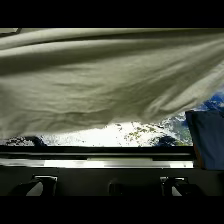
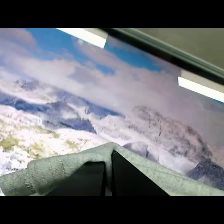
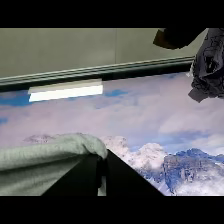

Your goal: Fold the clothes and pants, and hang the long-sleeved shirts on hangers.

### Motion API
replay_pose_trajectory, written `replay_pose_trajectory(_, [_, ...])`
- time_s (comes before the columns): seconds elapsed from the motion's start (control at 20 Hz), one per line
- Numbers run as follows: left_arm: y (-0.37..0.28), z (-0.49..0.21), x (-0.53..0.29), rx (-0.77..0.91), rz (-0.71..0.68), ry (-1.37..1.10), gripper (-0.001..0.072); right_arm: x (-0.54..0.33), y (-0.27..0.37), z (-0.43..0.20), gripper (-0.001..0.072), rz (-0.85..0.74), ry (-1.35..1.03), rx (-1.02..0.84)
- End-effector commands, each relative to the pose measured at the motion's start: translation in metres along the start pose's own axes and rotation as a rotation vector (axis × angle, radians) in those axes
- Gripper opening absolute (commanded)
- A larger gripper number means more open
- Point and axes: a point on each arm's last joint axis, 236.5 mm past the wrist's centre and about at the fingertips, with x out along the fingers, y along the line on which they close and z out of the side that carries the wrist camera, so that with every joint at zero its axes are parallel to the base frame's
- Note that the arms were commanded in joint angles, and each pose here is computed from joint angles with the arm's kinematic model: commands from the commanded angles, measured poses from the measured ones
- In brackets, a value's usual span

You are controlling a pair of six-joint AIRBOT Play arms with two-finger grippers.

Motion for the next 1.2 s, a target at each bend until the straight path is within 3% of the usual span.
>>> replay_pose_trajectory(0.0, [0.028,-0.044,0.058,-0.007,0.095,0.185,0.0016,0.068,-0.012,-0.022,0.0030,-0.054,0.126,0.066])
replay_pose_trajectory(0.15, [0.052,-0.087,0.159,0.018,0.132,0.306,0.0016,0.172,-0.020,-0.091,0.0031,-0.088,0.391,0.076])
replay_pose_trajectory(0.4, [0.081,-0.186,0.321,-0.088,0.120,0.465,0.0018,0.316,-0.033,-0.268,0.0031,-0.103,0.851,0.134])
replay_pose_trajectory(0.6, [0.080,-0.237,0.396,-0.175,0.044,0.517,0.0017,0.382,-0.042,-0.362,0.0031,-0.114,0.965,0.201])
replay_pose_trajectory(0.75, [0.078,-0.250,0.411,-0.228,0.030,0.546,0.0019,0.395,-0.029,-0.388,0.0033,-0.064,0.997,0.267])
replay_pose_trajectory(0.8, [0.080,-0.245,0.410,-0.231,0.030,0.543,0.0023,0.394,-0.028,-0.386,0.0066,-0.060,1.001,0.270])
replay_pose_trajectory(0.9, [0.086,-0.222,0.398,-0.244,0.028,0.543,0.0101,0.380,-0.032,-0.371,0.0294,-0.035,1.009,0.222])
replay_pose_trajectory(0.95, [0.091,-0.206,0.386,-0.240,0.026,0.549,0.0199,0.369,-0.039,-0.358,0.0320,-0.017,1.010,0.181])
replay_pose_trajectory(1.0, [0.095,-0.192,0.371,-0.203,0.002,0.558,0.0414,0.354,-0.052,-0.340,0.0317,-0.004,1.006,0.129])
replay_pose_trajectory(1.05, [0.100,-0.180,0.351,-0.151,-0.032,0.569,0.0526,0.338,-0.067,-0.324,0.0314,0.007,1.005,0.083])
replay_pose_trajectory(1.15, [0.119,-0.171,0.309,-0.121,-0.034,0.610,0.0537,0.309,-0.100,-0.293,0.0315,0.020,0.982,0.115])
